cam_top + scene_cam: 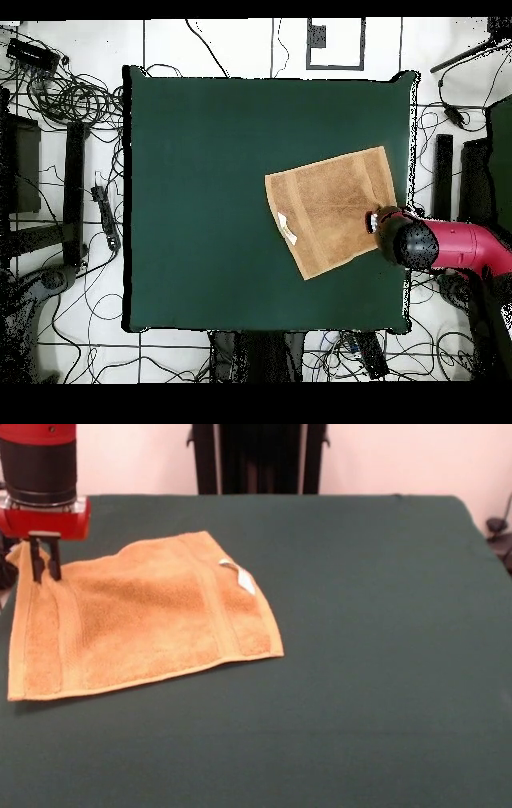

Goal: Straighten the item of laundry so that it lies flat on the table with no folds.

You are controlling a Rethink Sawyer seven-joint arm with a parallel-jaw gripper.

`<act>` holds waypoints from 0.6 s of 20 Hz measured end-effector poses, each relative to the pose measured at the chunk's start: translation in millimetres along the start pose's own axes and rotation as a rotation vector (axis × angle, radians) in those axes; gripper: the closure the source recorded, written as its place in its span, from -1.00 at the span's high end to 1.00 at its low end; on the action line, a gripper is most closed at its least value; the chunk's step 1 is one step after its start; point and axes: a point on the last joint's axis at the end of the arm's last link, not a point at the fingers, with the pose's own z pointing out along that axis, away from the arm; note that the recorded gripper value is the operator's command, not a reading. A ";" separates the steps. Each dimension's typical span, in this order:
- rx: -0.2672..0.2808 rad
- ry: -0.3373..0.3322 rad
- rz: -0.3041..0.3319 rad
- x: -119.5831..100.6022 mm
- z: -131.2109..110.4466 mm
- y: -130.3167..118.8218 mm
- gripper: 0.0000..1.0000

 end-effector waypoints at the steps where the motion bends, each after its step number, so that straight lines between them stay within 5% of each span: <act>1: 0.000 -0.001 0.002 -0.4 -0.1 -1.3 -1.00; 4: -0.001 -0.005 0.007 -1.6 -0.3 -3.6 -1.00; 5: 0.000 -0.006 0.006 -1.2 0.0 -4.2 1.00; 12: 0.005 -0.005 0.003 0.5 0.4 -6.5 1.00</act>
